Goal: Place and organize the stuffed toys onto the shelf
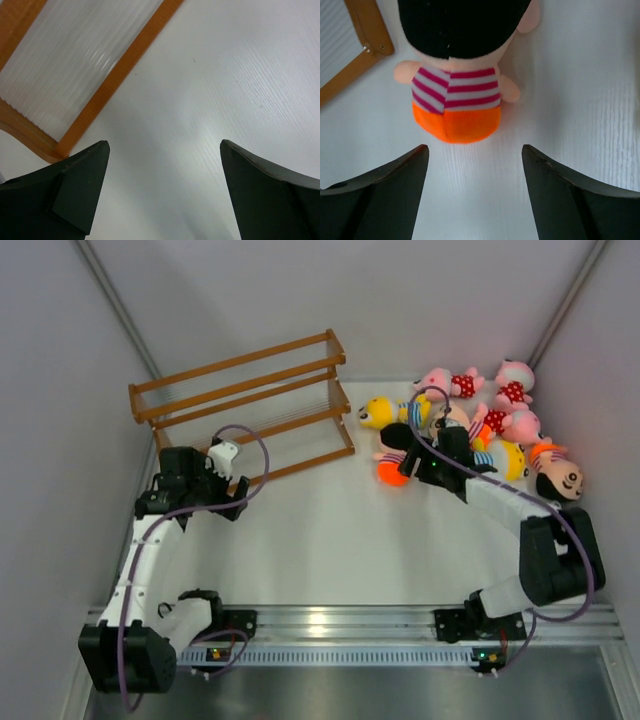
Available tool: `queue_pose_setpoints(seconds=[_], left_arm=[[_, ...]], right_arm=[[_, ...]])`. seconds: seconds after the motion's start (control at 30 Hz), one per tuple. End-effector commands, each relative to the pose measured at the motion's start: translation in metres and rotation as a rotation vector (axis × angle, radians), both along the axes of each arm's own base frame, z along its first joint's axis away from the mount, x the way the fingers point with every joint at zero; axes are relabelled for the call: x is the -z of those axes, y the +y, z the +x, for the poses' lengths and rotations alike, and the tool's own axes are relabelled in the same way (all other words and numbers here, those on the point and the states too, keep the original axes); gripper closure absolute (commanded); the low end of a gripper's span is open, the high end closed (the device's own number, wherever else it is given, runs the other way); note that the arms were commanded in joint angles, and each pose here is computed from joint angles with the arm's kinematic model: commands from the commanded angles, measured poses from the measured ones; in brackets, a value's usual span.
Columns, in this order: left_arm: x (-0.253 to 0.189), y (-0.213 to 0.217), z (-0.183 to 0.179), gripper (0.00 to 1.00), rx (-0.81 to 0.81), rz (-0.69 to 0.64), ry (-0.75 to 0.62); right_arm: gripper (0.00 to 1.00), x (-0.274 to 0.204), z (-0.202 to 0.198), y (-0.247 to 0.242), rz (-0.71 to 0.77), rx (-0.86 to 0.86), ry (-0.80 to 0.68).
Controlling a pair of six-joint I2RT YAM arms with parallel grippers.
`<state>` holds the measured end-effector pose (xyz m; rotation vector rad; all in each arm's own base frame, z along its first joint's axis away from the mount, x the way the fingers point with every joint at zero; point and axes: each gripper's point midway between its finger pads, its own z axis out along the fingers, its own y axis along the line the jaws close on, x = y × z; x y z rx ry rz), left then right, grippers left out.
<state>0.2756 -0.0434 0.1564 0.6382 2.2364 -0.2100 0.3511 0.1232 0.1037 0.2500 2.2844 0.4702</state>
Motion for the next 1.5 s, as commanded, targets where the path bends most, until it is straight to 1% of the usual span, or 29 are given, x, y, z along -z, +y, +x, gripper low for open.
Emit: queue_pose_setpoints(seconds=[0.0, 0.07, 0.1, 0.13, 0.17, 0.2, 0.23, 0.27, 0.37, 0.4, 0.43, 0.47, 0.5, 0.53, 0.57, 0.6, 0.67, 0.77, 0.9, 0.97, 1.07, 1.13, 1.23, 1.27, 1.3, 1.33, 1.37, 1.4, 1.47], left_arm=[[-0.008, -0.003, -0.029, 0.02, 0.03, 0.0, 0.058], [-0.023, -0.005, -0.026, 0.02, 0.006, -0.026, 0.04], [-0.025, -0.01, -0.026, 0.02, 0.019, -0.055, 0.058], [-0.029, -0.015, -0.026, 0.02, 0.027, -0.083, 0.069], [-0.039, -0.019, -0.025, 0.02, 0.037, -0.105, 0.071], [-0.042, -0.027, -0.025, 0.02, 0.052, -0.149, 0.087], [-0.047, -0.029, -0.024, 0.02, 0.056, -0.167, 0.088], [-0.055, -0.032, -0.022, 0.02, 0.063, -0.178, 0.076], [-0.081, -0.048, -0.027, 0.02, 0.133, -0.223, 0.038], [-0.089, -0.051, -0.028, 0.02, 0.145, -0.238, 0.024], [-0.098, -0.057, -0.031, 0.02, 0.171, -0.268, 0.012], [-0.115, -0.061, -0.031, 0.02, 0.189, -0.284, -0.026], [-0.122, -0.065, -0.033, 0.02, 0.195, -0.311, -0.024], [-0.132, -0.072, -0.037, 0.02, 0.232, -0.351, -0.029], [-0.146, -0.076, -0.037, 0.02, 0.248, -0.371, -0.049], [-0.155, -0.081, -0.039, 0.02, 0.255, -0.406, -0.045], [-0.175, -0.092, -0.044, 0.02, 0.323, -0.469, -0.057], [-0.196, -0.102, -0.052, 0.02, 0.38, -0.521, -0.075], [-0.215, -0.105, -0.059, 0.02, 0.404, -0.54, -0.108], [-0.219, -0.104, -0.061, 0.02, 0.403, -0.53, -0.129], [-0.21, -0.091, -0.046, 0.02, 0.324, -0.456, -0.151], [-0.2, -0.081, -0.037, 0.02, 0.266, -0.396, -0.161], [-0.192, -0.077, -0.036, 0.02, 0.265, -0.361, -0.169], [-0.192, -0.078, -0.038, 0.04, 0.279, -0.364, -0.172], [-0.191, -0.08, -0.04, 0.13, 0.292, -0.375, -0.164], [-0.193, -0.087, -0.047, 0.19, 0.336, -0.405, -0.156], [-0.193, -0.091, -0.054, 0.21, 0.371, -0.421, -0.142], [-0.195, -0.094, -0.058, 0.16, 0.398, -0.437, -0.138], [-0.202, -0.1, -0.064, 0.02, 0.441, -0.463, -0.142]], right_arm=[[0.24, -0.021, 0.051, 0.018, 0.052, 0.013, -0.077], [0.24, 0.0, 0.067, 0.026, 0.056, 0.004, -0.026], [0.24, 0.002, 0.074, 0.031, 0.071, -0.006, -0.033], [0.31, 0.012, 0.081, 0.037, 0.088, -0.019, -0.018], [0.43, 0.011, 0.086, 0.047, 0.123, -0.057, -0.037], [0.59, 0.012, 0.088, 0.049, 0.14, -0.068, -0.038], [0.95, 0.013, 0.086, 0.053, 0.152, -0.085, -0.033], [1.0, 0.008, 0.086, 0.055, 0.158, -0.096, -0.056], [1.0, -0.017, 0.063, 0.051, 0.078, -0.15, -0.132], [1.0, -0.024, 0.056, 0.048, -0.021, -0.205, -0.176], [1.0, -0.052, 0.049, 0.04, -0.105, -0.193, -0.25], [1.0, -0.063, 0.032, 0.057, -0.163, -0.265, -0.297], [1.0, -0.065, 0.016, 0.057, -0.283, -0.339, -0.316], [1.0, -0.089, 0.0, 0.059, -0.331, -0.358, -0.395], [1.0, -0.098, -0.024, 0.087, -0.34, -0.467, -0.446], [1.0, -0.116, -0.041, 0.094, -0.362, -0.533, -0.514], [1.0, -0.135, -0.073, 0.128, -0.326, -0.651, -0.584], [1.0, -0.166, -0.103, 0.167, -0.295, -0.764, -0.663], [1.0, -0.195, -0.128, 0.225, -0.307, -0.928, -0.73], [1.0, -0.197, -0.15, 0.248, -0.309, -1.029, -0.746], [1.0, -0.206, -0.171, 0.275, -0.319, -1.137, -0.804], [1.0, -0.212, -0.184, 0.285, -0.281, -1.189, -0.834], [1.0, -0.226, -0.194, 0.291, -0.213, -1.217, -0.887], [1.0, -0.231, -0.196, 0.292, -0.194, -1.214, -0.904], [1.0, -0.236, -0.197, 0.29, -0.182, -1.209, -0.92], [1.0, -0.237, -0.197, 0.289, -0.178, -1.203, -0.928], [1.0, -0.245, -0.196, 0.286, -0.174, -1.185, -0.951], [1.0, -0.243, -0.192, 0.283, -0.194, -1.164, -0.946], [1.0, -0.24, -0.19, 0.281, -0.214, -1.166, -0.934]])
